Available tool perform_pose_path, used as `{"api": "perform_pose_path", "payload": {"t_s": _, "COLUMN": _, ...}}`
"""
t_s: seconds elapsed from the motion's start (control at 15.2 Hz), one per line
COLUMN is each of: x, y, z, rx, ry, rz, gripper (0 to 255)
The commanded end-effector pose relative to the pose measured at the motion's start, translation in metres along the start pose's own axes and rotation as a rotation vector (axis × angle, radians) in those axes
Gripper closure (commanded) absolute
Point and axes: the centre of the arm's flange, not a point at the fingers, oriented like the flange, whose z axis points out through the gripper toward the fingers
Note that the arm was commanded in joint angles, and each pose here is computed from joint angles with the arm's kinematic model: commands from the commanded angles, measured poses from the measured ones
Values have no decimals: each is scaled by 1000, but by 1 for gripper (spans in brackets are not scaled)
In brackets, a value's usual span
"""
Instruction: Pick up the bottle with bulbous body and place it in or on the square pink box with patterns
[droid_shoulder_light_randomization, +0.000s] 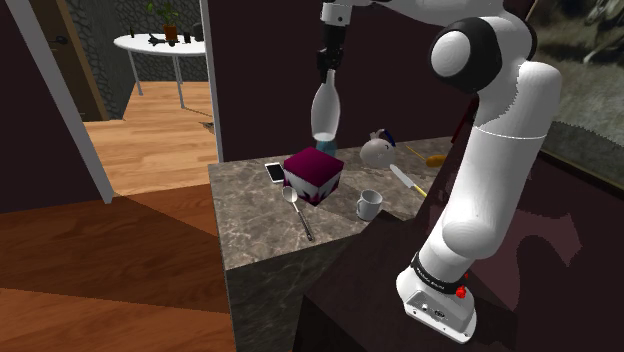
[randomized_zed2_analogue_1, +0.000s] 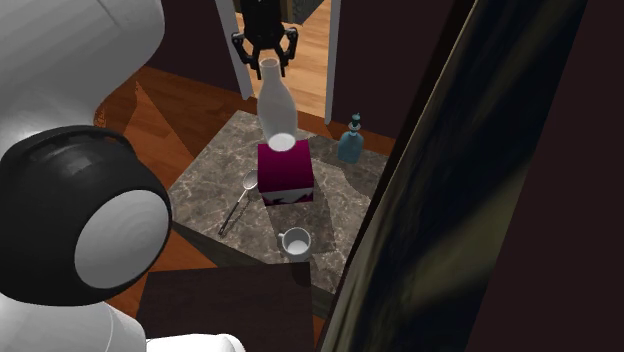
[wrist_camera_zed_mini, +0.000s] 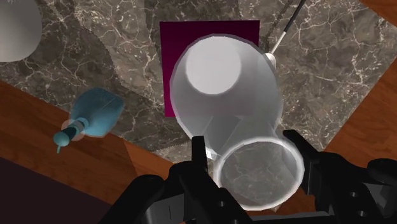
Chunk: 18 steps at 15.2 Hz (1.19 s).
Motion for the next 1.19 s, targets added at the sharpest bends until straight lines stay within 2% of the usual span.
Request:
{"api": "perform_pose_path", "payload": {"t_s": 0.0, "x": 1, "y": 1, "z": 10, "rx": 0, "ry": 1, "rz": 0, "gripper": 255}}
{"api": "perform_pose_path", "payload": {"t_s": 1.12, "x": 1, "y": 0, "z": 100, "rx": 0, "ry": 1, "rz": 0, "gripper": 255}}
